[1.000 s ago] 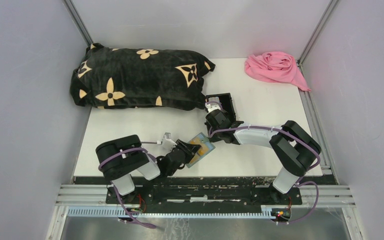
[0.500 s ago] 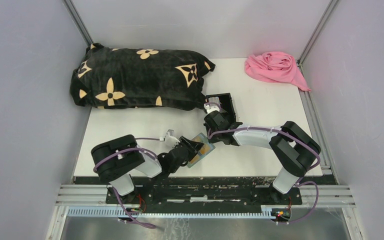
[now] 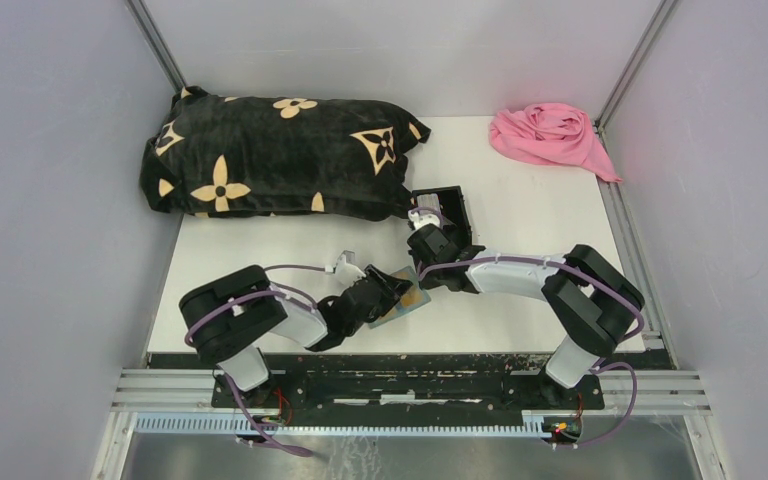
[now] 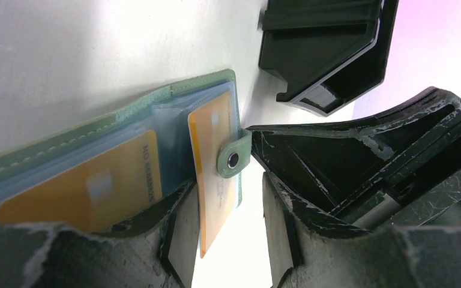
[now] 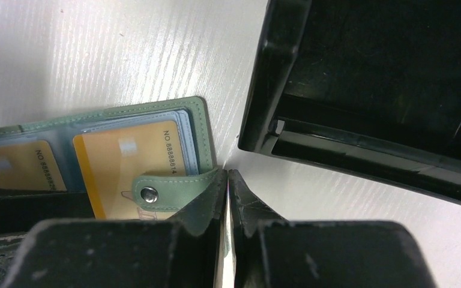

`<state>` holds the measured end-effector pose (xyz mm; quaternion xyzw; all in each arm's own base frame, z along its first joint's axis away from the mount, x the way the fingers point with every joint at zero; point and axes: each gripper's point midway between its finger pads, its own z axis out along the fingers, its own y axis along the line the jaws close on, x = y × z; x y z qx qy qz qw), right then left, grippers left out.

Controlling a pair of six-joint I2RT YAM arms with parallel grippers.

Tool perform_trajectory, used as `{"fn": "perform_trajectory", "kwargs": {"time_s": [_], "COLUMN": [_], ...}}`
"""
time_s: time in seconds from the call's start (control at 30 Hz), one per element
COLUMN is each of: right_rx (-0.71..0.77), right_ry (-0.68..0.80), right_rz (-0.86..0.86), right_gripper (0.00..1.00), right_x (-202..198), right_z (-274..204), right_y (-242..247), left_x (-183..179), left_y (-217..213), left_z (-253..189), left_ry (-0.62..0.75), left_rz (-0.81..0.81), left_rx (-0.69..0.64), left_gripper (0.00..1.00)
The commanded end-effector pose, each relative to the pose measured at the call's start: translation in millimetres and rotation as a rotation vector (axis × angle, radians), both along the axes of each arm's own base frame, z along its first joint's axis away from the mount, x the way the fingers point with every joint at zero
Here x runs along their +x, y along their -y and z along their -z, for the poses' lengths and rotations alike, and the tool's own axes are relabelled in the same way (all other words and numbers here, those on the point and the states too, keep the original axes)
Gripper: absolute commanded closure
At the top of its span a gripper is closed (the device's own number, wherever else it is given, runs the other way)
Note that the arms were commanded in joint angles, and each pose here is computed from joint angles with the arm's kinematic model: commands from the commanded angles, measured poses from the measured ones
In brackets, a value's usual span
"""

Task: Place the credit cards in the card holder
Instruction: Insert the credit card into the card holder.

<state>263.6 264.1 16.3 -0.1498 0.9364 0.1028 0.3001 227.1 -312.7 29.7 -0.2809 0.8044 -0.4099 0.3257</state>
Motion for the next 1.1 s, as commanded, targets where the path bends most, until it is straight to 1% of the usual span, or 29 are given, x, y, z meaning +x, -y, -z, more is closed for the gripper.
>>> {"fn": "perform_trajectory", "kwargs": {"time_s": [0.0,0.13,0.23,0.27,0.33,0.43,0.47,0.57,0.9,1.07], "right_rx": [0.079,0.081,0.087,0.088,0.090,0.090,0.091,0.091,0.091,0.091], "right_ry": [-0.056,-0.053,-0.048,-0.048,-0.045,-0.045,-0.044,-0.043,-0.032,-0.029], "right_rz": [-0.067,-0.063,-0.059,-0.057,-0.054,-0.051,-0.051,-0.048,-0.040,-0.036], "right_gripper": [0.90,0.89,0.89,0.89,0.88,0.87,0.87,0.87,0.87,0.87], "right_x": [-22.8,-21.2,-19.9,-19.3,-18.6,-17.9,-17.4,-16.9,-14.7,-14.4], "right_z": [-10.0,-11.3,-13.4,-14.0,-15.5,-15.9,-16.8,-17.5,-22.3,-21.3], "right_y": [-24.6,-25.8,-27.3,-27.6,-27.9,-28.3,-28.9,-29.0,-28.4,-27.8], "left_x": [-30.5,-27.5,-22.3,-21.0,-17.1,-12.1,-11.0,-8.9,-11.5,-9.1], "left_y": [-44.6,-62.1,-71.4,-73.2,-78.5,-82.8,-83.8,-87.5,-96.1,-93.4], "left_z": [59.5,54.2,47.0,44.3,40.5,35.2,34.3,34.1,39.7,29.5], "left_ry": [-0.119,-0.103,-0.078,-0.072,-0.060,-0.049,-0.049,-0.055,-0.090,-0.060], "left_rz": [0.075,0.073,0.067,0.065,0.059,0.054,0.055,0.060,0.073,0.076], "left_rx": [0.304,0.443,0.521,0.538,0.585,0.640,0.657,0.699,0.758,0.735], "left_gripper": [0.49,0.38,0.29,0.25,0.22,0.15,0.10,0.00,0.01,0.01]}}
